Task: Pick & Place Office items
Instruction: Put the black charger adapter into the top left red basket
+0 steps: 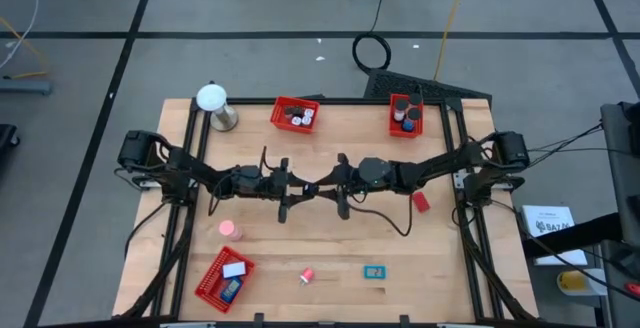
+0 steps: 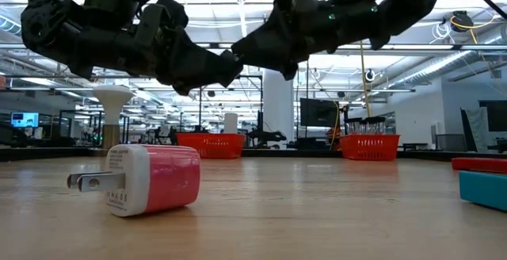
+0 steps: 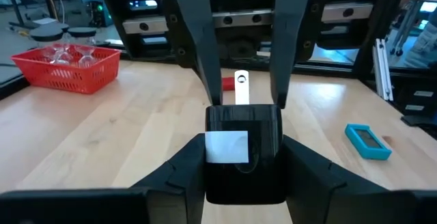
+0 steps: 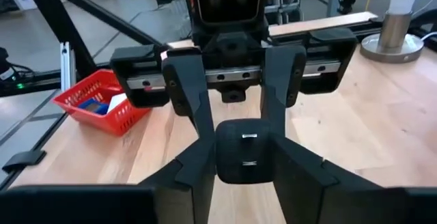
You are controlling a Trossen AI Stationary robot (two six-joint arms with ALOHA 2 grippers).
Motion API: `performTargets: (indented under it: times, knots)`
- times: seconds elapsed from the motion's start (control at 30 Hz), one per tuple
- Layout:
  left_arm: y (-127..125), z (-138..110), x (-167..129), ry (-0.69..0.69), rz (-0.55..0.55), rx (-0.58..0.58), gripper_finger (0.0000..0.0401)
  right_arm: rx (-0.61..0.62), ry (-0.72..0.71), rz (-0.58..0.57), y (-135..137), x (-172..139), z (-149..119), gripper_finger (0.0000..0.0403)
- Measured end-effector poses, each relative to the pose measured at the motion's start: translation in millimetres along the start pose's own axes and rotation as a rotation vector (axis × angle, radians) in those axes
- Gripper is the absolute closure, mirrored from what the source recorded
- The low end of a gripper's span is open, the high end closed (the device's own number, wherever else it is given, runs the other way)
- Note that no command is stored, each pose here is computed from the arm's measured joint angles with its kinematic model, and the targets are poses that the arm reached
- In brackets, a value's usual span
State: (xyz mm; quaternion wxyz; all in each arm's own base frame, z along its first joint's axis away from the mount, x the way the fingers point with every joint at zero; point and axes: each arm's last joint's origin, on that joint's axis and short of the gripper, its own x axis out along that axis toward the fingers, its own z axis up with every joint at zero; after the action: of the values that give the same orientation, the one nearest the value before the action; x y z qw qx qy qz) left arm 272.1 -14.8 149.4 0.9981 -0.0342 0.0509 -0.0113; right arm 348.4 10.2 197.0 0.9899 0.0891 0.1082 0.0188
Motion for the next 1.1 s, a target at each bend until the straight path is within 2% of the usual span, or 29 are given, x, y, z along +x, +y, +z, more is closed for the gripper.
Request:
performTargets:
  times: [0.3, 0.4, 0.57, 0.7, 0.83, 0.9, 1.0, 1.1]
  knots:
    - [1, 1, 0, -0.010, 0.025, 0.000, 0.0254, -0.016, -0.009, -0.004, 0, 0, 1, 0.0390]
    - [1, 1, 0, -0.011, 0.031, -0.007, 0.0242, -0.020, -0.009, -0.006, 0, 0, 1, 0.0388]
    - [3, 2, 0, -0.015, 0.058, -0.002, 0.0170, -0.017, 0.010, -0.018, -4, -1, 1, 0.0394]
    - [4, 0, -7, 0.060, 0.088, 0.019, 0.0144, 0.000, 0.046, -0.047, -15, -2, 3, 0.0394]
    - [6, -8, -29, 0.130, 0.130, 0.003, 0.0160, -0.016, 0.177, -0.134, -37, 5, 18, 0.0394]
    - [5, -9, -42, 0.106, 0.136, -0.027, 0.0179, -0.038, 0.223, -0.167, -48, 13, 27, 0.0394]
    - [6, -17, -65, 0.095, 0.206, -0.072, 0.0214, -0.061, 0.305, -0.214, -70, 28, 37, 0.0394]
    - [6, -20, -77, 0.071, 0.240, -0.103, 0.0250, -0.083, 0.413, -0.249, -92, 45, 34, 0.0394]
